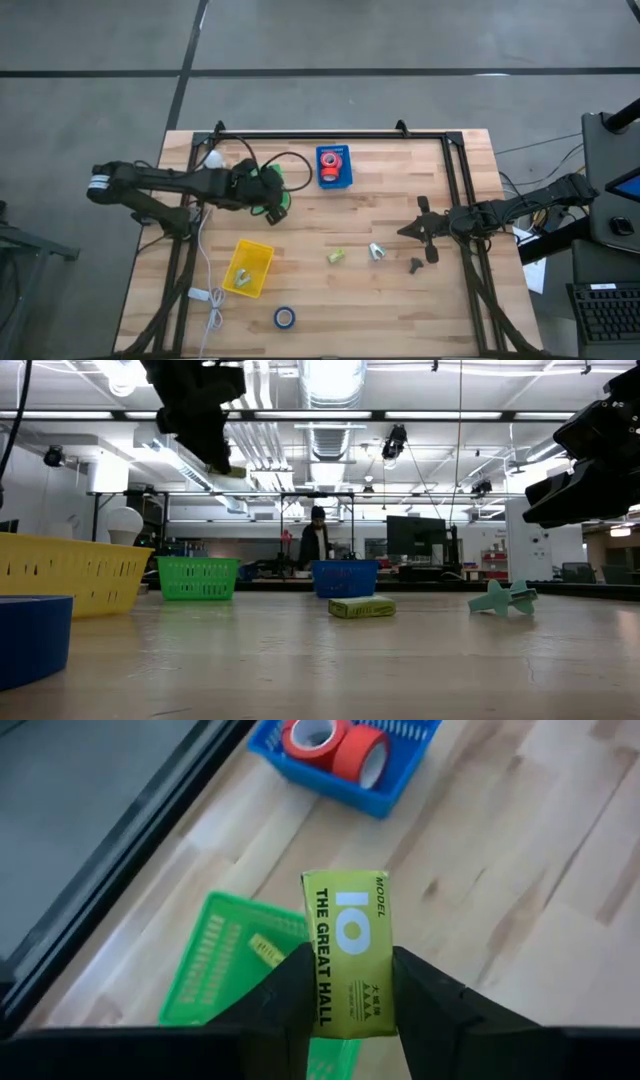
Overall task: Pick and place Stapler, Stapler remover, tape
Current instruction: Put the top green staple wire box into the green bin, then put the green staple wire box into the green bin
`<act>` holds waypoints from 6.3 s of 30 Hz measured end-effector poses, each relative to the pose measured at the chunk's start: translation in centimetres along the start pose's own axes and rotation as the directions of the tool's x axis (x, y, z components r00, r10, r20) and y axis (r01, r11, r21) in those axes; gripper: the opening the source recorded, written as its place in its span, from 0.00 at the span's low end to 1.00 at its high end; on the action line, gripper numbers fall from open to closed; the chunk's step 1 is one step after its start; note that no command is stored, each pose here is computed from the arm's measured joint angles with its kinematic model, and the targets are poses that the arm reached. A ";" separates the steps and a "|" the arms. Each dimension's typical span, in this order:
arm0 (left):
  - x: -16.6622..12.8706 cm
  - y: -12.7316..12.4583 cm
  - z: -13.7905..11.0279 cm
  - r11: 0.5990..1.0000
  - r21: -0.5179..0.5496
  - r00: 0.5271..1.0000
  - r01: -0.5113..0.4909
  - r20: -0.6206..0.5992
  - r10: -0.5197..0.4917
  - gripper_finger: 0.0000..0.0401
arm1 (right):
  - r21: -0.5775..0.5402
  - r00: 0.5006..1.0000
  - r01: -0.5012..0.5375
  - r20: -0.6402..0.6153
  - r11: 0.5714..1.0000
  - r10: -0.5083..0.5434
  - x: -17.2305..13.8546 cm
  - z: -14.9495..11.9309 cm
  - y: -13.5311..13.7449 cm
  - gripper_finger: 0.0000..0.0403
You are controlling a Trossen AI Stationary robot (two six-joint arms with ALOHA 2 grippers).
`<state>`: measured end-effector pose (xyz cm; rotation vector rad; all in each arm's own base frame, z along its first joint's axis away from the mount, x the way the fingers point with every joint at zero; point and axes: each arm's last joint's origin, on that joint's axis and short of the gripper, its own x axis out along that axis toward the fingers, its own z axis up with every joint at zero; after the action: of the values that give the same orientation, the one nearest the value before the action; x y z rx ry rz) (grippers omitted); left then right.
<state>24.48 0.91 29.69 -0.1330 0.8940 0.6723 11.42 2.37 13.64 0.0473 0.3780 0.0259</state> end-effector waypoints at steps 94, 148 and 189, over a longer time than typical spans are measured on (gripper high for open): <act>10.1 -18.4 -2.8 0.904 0.122 0.860 0.409 0.279 -0.426 0.56 | 0.000 1.000 0.000 -0.001 1.000 0.000 0.0 0.0 0.0 0.02; 13.7 -20.0 -5.5 0.941 0.148 0.946 0.303 0.073 -0.316 0.34 | 0.002 1.000 0.000 -0.001 1.000 0.000 0.0 0.0 0.0 0.02; 6.5 -12.6 -2.1 0.982 0.174 0.987 -0.068 0.154 0.041 0.32 | 0.003 1.000 0.000 0.000 1.000 0.000 0.0 0.0 0.0 0.02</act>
<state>33.39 -6.62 21.37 0.1020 0.8114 0.6407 11.41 2.37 13.64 0.0505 0.3784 0.0254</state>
